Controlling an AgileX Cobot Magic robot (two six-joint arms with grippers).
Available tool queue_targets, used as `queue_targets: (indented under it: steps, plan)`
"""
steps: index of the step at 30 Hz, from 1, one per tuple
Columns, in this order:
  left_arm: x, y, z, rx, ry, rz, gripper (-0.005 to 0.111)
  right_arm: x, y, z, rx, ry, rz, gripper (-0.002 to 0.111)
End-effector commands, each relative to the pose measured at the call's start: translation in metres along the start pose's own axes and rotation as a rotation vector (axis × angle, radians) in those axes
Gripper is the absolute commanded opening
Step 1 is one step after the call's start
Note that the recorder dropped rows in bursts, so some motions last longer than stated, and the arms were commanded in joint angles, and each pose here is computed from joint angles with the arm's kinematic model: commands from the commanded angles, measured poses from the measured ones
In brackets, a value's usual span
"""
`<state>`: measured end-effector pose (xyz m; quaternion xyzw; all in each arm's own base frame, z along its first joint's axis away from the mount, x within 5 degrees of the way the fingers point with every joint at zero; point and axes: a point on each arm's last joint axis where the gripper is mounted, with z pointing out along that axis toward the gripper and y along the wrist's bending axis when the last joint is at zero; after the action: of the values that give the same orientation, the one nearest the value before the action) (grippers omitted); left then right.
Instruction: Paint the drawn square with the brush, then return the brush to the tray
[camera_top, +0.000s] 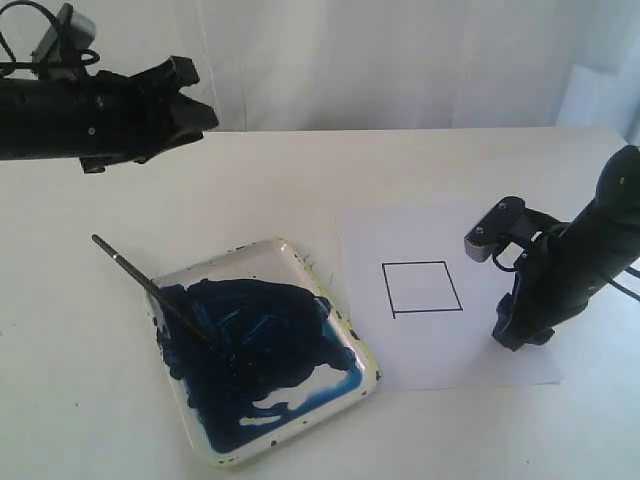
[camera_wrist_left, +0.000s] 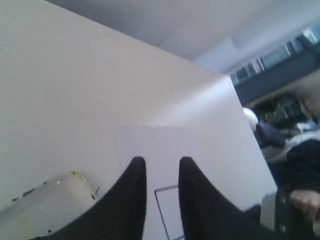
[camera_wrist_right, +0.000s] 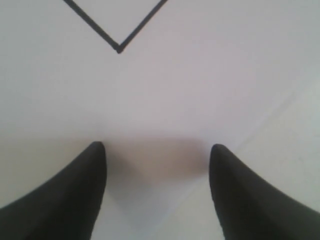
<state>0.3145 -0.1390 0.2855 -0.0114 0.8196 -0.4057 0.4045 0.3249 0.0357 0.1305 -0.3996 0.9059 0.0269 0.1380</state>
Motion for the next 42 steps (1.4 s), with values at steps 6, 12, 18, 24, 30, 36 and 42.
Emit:
queue_targets:
  steps: [6,12,18,24,30,36,42]
  plan:
    - [-0.005,0.011,-0.020,-0.150,0.419,0.514,0.014,0.002,0.000,0.005,-0.004,0.009,-0.001,0.057]
    - [-0.026,0.030,-0.028,-0.423,0.653,0.752,0.031,0.002,0.000,0.005,-0.004,0.009,-0.001,0.057]
    - [-0.023,0.042,-0.011,-0.300,0.821,1.005,0.033,0.002,0.001,0.005,-0.007,0.012,-0.001,0.057]
    - [-0.007,0.059,-0.002,-0.012,1.074,1.409,0.034,0.003,0.001,0.005,-0.009,0.013,-0.001,0.057]
    - [-0.007,0.073,0.017,-0.009,1.024,1.540,0.054,0.003,0.001,0.005,-0.009,0.013,-0.001,0.057]
    - [0.005,0.101,0.044,0.023,1.046,1.629,0.070,0.003,0.001,0.005,-0.007,0.012,-0.001,0.057]
    - [0.012,0.113,0.053,0.047,1.073,1.655,0.070,0.003,0.001,0.005,-0.007,0.012,-0.001,0.057]
